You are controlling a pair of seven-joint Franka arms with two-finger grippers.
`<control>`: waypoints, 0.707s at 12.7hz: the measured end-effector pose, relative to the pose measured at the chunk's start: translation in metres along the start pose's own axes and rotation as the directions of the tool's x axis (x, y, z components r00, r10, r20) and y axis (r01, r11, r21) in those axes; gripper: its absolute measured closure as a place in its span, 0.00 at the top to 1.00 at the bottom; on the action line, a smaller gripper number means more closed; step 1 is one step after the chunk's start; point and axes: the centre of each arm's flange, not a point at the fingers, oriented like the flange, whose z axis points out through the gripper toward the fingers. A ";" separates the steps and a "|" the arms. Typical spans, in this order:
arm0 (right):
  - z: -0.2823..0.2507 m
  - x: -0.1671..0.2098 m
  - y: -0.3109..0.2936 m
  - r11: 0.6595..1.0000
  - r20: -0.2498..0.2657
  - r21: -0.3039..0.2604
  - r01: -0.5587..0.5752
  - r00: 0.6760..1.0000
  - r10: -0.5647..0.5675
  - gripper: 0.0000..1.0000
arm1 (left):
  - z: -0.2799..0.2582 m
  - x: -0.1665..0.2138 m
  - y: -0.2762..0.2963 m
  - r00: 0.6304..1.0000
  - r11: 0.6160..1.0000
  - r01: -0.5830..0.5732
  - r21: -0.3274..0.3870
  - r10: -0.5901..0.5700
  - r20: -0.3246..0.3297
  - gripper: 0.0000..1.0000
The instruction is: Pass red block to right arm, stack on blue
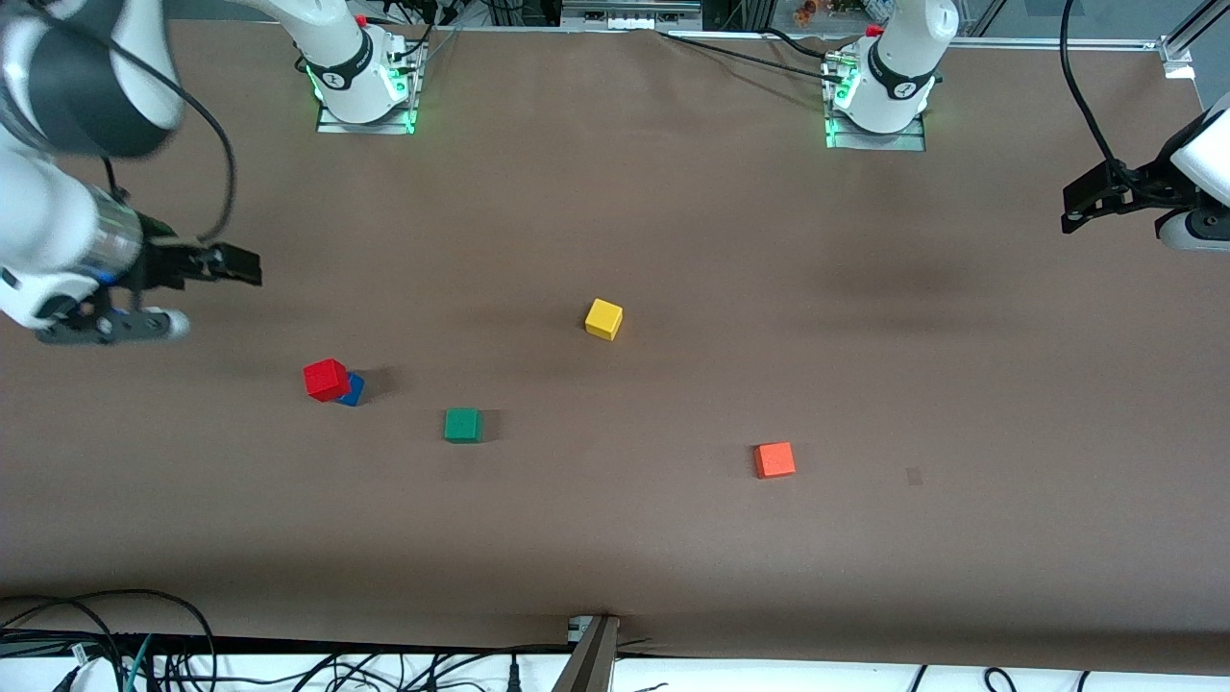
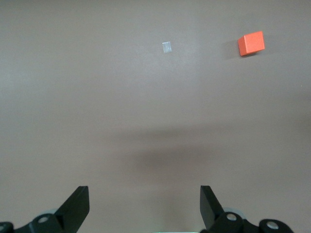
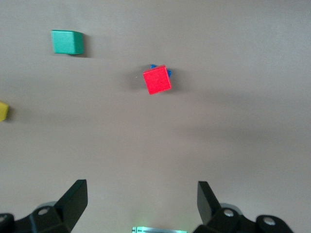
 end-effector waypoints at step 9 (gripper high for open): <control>-0.061 -0.076 0.035 1.000 -0.019 -0.019 -0.021 1.000 0.021 1.00 | 0.000 0.000 0.005 1.000 0.998 -0.003 -0.056 0.003 -0.003 1.00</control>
